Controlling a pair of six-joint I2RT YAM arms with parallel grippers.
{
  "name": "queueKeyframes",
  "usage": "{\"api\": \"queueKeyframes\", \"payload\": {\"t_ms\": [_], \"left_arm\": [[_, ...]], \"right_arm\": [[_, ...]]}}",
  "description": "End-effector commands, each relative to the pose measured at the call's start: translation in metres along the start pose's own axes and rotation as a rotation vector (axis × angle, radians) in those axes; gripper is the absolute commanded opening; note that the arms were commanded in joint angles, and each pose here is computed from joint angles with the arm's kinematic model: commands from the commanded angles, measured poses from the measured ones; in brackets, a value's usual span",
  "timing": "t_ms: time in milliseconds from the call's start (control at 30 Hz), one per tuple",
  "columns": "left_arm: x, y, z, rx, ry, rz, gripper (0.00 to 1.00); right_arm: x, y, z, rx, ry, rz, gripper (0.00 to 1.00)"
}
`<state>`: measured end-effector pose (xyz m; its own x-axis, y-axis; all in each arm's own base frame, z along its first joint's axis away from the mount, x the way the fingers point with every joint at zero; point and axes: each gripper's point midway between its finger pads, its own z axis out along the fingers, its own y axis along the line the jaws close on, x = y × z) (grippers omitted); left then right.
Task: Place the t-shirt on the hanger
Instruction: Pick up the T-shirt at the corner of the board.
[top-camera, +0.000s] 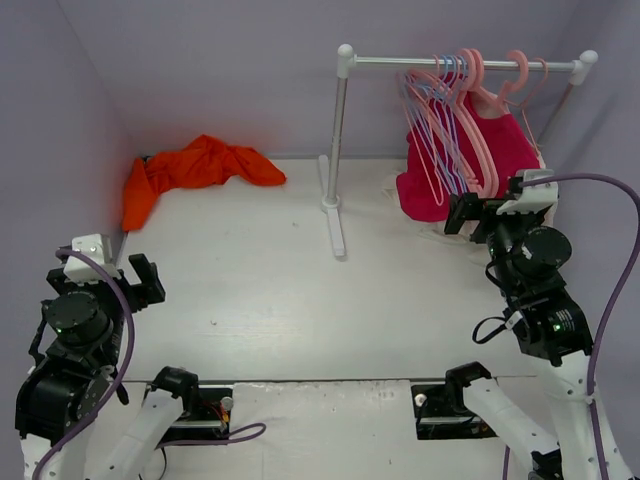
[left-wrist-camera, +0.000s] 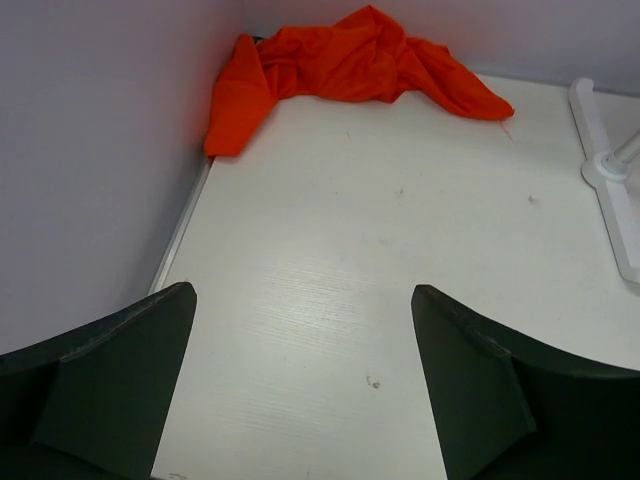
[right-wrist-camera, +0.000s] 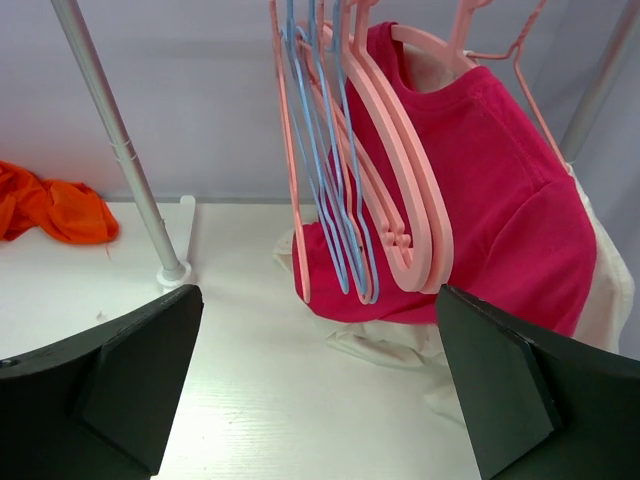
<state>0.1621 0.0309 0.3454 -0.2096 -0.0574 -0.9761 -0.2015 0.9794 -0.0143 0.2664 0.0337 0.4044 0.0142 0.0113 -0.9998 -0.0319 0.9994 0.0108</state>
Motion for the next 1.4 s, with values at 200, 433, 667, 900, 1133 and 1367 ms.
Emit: {"api": "queueKeyframes", "payload": {"t_ms": [200,433,667,900,1133,1367], "left_arm": [[0.027,-0.032,0.061,-0.046,0.205,-0.094,0.85],[0.012,-0.076,0.172,-0.115,0.236,-0.130,0.85],[-0.007,-0.095,0.324,-0.190,0.165,-0.235,0.85],[0.033,-0.103,0.448,-0.215,0.159,-0.183,0.85],[0.091,-0.107,0.510,-0.255,0.186,-0.162,0.85],[0.117,-0.114,0.547,-0.259,0.181,-0.222,0.85]], "right_arm": [[-0.016,0.022,0.025,-0.069,-0.039,0.050,1.00],[-0.003,0.034,0.033,-0.118,0.001,0.075,1.00],[0.009,0.050,0.030,-0.209,0.025,0.064,1.00],[0.020,0.065,0.024,-0.293,0.054,0.095,1.00],[0.038,0.083,0.021,-0.380,0.108,0.141,1.00],[0.048,0.093,0.013,-0.423,0.143,0.211,1.00]]}}
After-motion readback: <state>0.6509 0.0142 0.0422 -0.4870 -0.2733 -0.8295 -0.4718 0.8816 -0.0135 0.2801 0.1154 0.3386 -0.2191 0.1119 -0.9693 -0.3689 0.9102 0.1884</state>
